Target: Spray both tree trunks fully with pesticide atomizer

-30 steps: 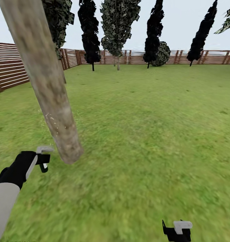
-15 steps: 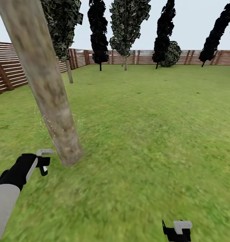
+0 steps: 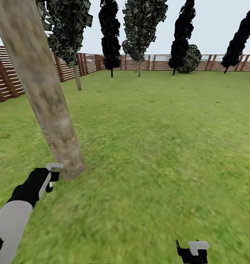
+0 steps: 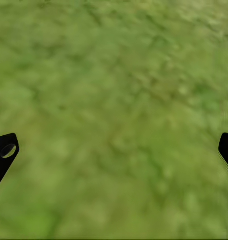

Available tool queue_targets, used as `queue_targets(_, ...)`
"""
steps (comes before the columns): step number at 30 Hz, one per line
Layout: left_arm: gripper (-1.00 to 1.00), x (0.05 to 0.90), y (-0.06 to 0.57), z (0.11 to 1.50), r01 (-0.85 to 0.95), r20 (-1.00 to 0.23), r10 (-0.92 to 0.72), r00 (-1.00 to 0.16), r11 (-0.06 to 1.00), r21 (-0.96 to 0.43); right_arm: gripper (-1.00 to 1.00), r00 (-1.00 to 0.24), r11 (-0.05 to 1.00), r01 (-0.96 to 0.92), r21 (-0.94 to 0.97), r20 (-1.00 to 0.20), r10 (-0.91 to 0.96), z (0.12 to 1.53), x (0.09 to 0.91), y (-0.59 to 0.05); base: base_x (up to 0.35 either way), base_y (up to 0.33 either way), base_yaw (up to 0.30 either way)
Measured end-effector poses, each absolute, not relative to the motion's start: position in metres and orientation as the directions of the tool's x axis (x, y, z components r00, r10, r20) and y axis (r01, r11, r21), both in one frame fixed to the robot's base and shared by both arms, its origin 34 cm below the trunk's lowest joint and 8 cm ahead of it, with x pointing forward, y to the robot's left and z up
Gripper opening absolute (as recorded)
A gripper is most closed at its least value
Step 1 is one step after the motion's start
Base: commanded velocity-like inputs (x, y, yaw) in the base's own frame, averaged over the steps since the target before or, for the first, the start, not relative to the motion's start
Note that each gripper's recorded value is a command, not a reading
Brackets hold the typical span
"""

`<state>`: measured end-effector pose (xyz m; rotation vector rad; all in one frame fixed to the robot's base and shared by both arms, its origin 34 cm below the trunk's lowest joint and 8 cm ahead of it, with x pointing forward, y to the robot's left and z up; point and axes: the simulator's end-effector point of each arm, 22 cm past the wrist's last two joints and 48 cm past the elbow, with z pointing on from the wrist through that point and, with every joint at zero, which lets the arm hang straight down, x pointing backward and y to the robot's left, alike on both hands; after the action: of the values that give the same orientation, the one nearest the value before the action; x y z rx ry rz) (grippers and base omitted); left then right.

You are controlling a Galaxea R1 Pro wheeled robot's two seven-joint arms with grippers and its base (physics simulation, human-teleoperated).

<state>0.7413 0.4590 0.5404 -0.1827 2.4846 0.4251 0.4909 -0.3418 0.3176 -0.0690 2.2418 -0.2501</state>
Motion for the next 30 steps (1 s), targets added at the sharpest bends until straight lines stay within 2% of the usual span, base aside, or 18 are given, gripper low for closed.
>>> queue_targets(2, -1.00, 0.738, 0.474, 0.543, -0.241, -0.587, -0.038, -0.808, 0.932, 0.271, 1.00, -0.632, 0.978, 0.036, -0.203, -0.763, -0.135, 0.318, 0.491, -0.342, 0.000, -0.273, 0.276)
queue_targets(5, -1.00, 0.741, 0.452, 0.527, -0.228, -0.598, -0.048, -0.800, 0.946, 0.229, 1.00, -0.632, 0.978, 0.037, -0.204, -0.763, -0.135, 0.318, 0.491, -0.342, 0.014, -0.273, 0.264)
queue_targets(8, -1.00, 0.751, 0.421, 0.518, -0.199, -0.619, -0.039, -0.785, 0.961, 0.193, 1.00, -0.632, 0.979, 0.036, -0.203, -0.763, -0.135, 0.318, 0.491, -0.342, 0.096, -0.273, 0.052)
queue_targets(15, -1.00, 0.751, 0.445, 0.525, -0.199, -0.625, -0.032, -0.780, 0.959, 0.199, 1.00, -0.632, 0.979, 0.035, -0.203, -0.763, -0.135, 0.318, 0.491, -0.342, 0.145, -0.266, 0.002)
queue_targets(21, -1.00, 0.757, 0.412, 0.521, -0.130, -0.626, -0.034, -0.779, 0.985, 0.109, 1.00, -0.632, 0.979, 0.035, -0.203, -0.763, -0.135, 0.318, 0.491, -0.342, 0.210, -0.217, 0.093)
queue_targets(26, -1.00, 0.737, 0.468, 0.518, -0.167, -0.597, -0.023, -0.802, 0.968, 0.187, 1.00, -0.632, 0.979, 0.034, -0.202, -0.763, -0.135, 0.317, 0.491, -0.341, 0.221, -0.206, 0.272)
queue_targets(30, -1.00, 0.729, 0.476, 0.510, -0.181, -0.579, -0.035, -0.815, 0.964, 0.196, 1.00, -0.632, 0.979, 0.035, -0.201, -0.763, -0.134, 0.317, 0.491, -0.340, 0.301, -0.086, 0.275)
